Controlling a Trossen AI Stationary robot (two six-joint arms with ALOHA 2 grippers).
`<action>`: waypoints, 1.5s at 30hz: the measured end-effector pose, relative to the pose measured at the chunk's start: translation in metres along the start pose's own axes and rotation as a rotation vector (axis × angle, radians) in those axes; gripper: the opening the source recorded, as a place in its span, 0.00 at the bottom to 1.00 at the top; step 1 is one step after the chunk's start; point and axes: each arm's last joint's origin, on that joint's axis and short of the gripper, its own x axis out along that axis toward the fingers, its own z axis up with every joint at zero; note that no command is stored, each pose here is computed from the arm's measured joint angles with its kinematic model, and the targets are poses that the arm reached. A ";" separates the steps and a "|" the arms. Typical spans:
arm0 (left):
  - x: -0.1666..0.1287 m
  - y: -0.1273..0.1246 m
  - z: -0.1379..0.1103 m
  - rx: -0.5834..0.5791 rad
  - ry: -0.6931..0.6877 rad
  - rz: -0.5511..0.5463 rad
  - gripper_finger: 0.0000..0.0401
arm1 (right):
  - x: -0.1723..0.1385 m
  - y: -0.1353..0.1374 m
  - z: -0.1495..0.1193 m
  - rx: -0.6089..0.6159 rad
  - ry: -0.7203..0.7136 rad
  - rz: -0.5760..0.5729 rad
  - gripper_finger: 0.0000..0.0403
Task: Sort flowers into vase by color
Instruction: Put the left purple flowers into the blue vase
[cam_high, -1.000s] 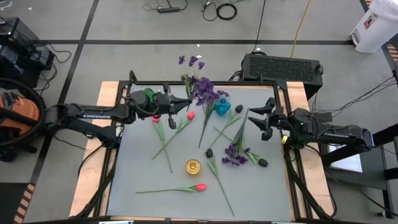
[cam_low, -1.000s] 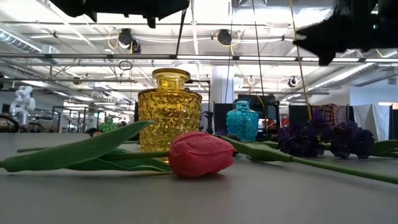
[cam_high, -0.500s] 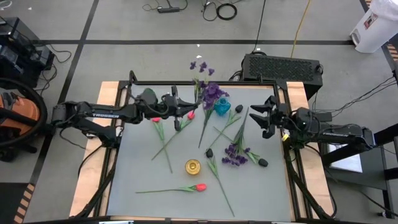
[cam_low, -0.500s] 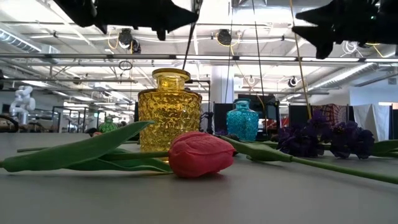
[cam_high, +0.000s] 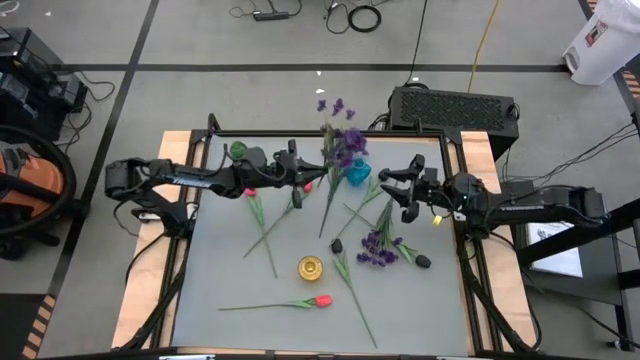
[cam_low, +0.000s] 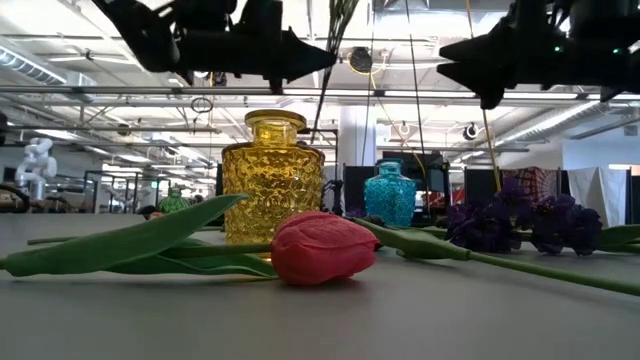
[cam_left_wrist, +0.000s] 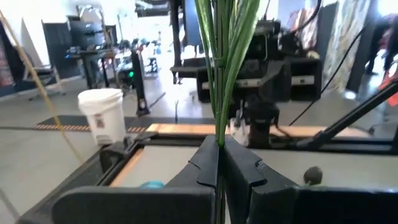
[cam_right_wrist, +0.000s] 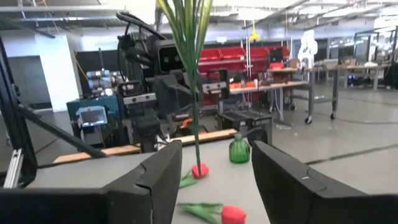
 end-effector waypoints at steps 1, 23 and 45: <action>0.001 0.001 -0.001 -0.010 -0.010 -0.008 0.03 | 0.002 0.000 -0.001 0.000 -0.009 0.000 0.46; 0.008 -0.001 -0.015 -0.035 0.003 -0.079 0.03 | 0.104 0.005 0.011 0.001 0.012 0.064 0.47; 0.008 -0.002 -0.015 -0.036 0.009 -0.082 0.03 | 0.144 0.011 0.007 0.023 0.035 0.153 0.46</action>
